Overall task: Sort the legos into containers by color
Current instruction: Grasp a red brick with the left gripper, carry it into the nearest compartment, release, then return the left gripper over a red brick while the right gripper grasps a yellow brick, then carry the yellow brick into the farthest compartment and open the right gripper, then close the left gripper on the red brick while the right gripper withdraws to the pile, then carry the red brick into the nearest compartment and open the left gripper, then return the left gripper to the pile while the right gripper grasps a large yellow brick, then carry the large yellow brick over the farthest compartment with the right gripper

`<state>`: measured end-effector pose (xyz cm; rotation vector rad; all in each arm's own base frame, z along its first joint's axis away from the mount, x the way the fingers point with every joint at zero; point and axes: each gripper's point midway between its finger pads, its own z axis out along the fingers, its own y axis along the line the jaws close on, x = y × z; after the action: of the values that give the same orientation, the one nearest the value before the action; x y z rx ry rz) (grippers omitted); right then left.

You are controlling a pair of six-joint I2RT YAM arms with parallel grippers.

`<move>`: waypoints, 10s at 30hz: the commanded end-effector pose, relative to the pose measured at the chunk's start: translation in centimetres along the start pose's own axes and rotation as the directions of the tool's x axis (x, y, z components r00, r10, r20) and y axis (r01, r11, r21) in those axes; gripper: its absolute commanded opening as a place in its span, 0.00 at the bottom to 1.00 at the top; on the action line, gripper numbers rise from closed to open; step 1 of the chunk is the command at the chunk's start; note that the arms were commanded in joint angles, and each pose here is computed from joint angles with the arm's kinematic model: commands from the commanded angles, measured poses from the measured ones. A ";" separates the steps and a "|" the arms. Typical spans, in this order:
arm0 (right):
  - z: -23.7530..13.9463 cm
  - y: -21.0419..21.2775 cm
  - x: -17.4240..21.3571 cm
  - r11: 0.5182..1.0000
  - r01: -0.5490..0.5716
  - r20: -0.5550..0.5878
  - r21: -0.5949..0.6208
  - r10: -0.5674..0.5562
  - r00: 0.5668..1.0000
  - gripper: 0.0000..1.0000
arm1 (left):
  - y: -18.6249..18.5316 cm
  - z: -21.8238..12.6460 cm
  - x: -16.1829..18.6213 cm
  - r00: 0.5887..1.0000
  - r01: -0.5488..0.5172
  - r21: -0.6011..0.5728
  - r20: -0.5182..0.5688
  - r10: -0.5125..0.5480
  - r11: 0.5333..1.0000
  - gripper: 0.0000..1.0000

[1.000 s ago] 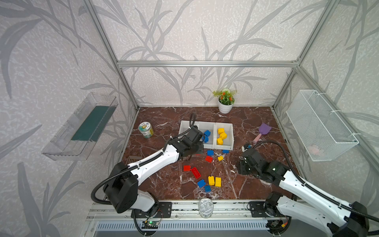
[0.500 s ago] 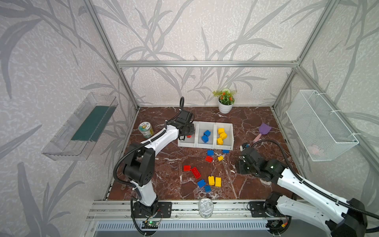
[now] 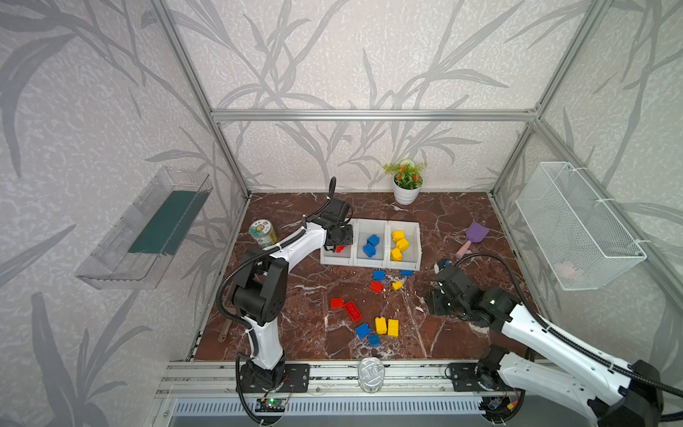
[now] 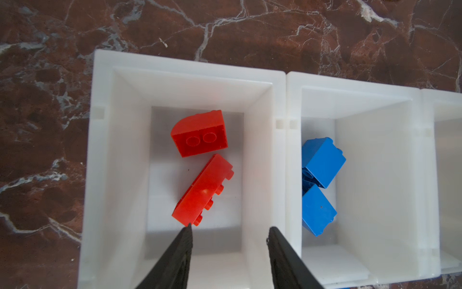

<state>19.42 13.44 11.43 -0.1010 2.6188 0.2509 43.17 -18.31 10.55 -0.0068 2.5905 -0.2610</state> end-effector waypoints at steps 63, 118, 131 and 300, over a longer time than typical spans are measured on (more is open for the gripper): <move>7.8 16.8 6.9 0.966 0.246 -0.290 -0.081 -0.259 0.921 0.32 | 9.8 -10.9 17.1 0.883 0.393 0.107 0.231 -0.408 0.913 0.57; 2.3 4.2 -11.8 0.999 0.049 0.042 -0.023 -0.048 0.998 0.67 | 5.9 -10.9 19.6 0.944 0.306 0.208 0.064 -0.325 0.929 0.58; 0.5 0.9 -2.3 0.999 -0.026 -0.029 0.018 0.027 0.999 0.68 | 1.1 -9.5 21.7 0.979 0.206 0.241 -0.042 -0.202 0.948 0.59; 10.5 5.0 -16.0 0.996 0.046 -0.046 0.081 -0.042 0.998 0.49 | 8.1 -10.4 18.8 0.900 0.371 0.194 0.165 -0.403 0.908 0.63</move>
<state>37.33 20.56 10.18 -0.1444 2.6720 0.1129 22.76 -10.36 9.33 -0.4259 2.3147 -0.6162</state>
